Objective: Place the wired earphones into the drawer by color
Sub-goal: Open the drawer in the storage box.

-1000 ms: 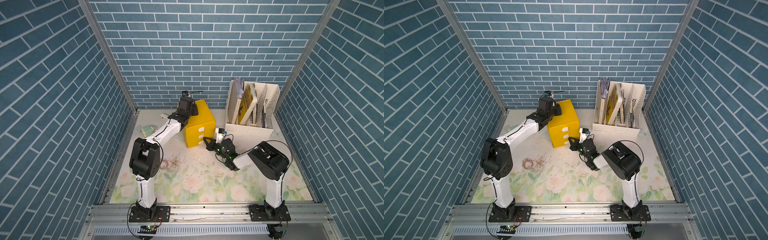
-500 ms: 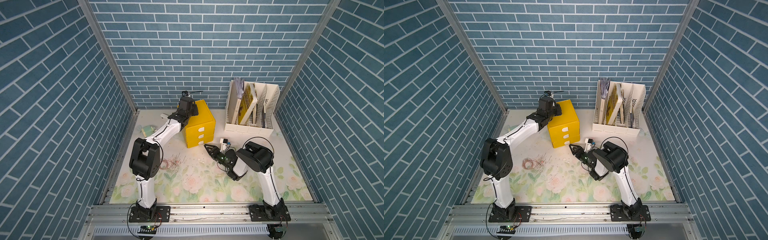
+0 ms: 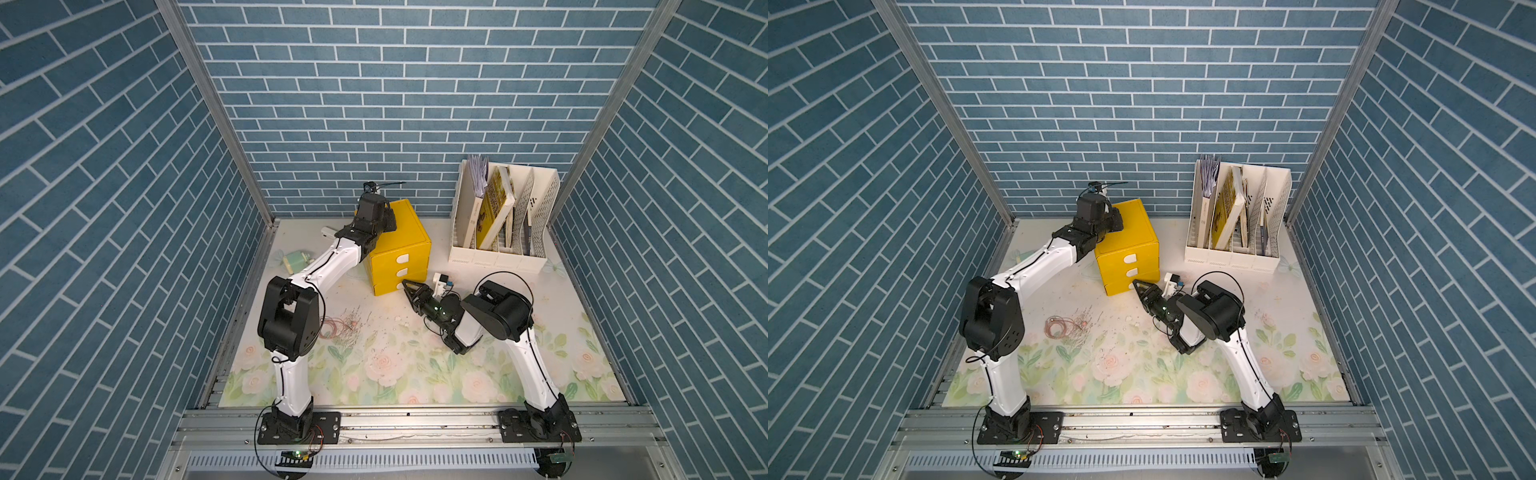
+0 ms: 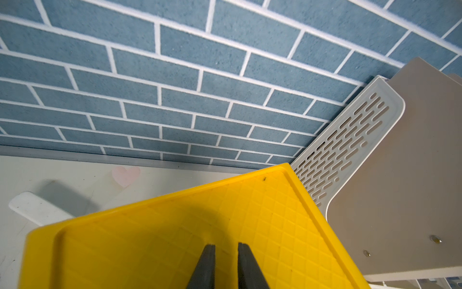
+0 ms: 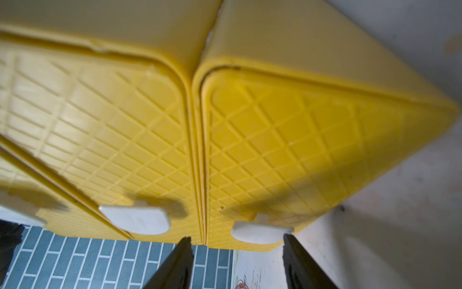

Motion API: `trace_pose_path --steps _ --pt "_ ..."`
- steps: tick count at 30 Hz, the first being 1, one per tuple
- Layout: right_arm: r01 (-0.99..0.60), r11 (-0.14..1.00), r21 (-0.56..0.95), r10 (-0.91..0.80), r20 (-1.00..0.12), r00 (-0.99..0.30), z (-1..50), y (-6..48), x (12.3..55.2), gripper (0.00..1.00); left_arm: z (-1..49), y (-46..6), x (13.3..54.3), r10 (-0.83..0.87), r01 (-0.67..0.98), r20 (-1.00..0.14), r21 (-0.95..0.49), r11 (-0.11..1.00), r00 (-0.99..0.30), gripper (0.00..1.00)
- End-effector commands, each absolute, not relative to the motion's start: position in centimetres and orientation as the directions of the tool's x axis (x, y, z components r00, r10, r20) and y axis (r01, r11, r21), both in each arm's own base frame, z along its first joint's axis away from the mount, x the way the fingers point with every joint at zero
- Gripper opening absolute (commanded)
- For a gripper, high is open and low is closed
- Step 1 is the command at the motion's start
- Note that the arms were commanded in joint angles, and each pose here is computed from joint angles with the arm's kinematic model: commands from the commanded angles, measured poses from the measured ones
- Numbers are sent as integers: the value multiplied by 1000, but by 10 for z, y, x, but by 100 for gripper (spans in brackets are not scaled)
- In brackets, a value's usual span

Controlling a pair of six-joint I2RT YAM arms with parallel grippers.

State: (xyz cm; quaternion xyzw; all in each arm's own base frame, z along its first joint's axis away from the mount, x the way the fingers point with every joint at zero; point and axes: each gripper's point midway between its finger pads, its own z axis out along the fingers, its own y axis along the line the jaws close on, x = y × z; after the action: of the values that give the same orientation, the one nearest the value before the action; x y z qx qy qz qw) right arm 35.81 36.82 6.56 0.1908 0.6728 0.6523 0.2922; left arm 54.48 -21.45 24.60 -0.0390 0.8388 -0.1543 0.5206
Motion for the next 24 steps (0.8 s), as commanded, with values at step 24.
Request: trace_pose_path --steps 24 --pt "104 126 987 695 -13 -719 7 374 348 60 189 -202 528 -180 32 -785 -246 969 -592 22"
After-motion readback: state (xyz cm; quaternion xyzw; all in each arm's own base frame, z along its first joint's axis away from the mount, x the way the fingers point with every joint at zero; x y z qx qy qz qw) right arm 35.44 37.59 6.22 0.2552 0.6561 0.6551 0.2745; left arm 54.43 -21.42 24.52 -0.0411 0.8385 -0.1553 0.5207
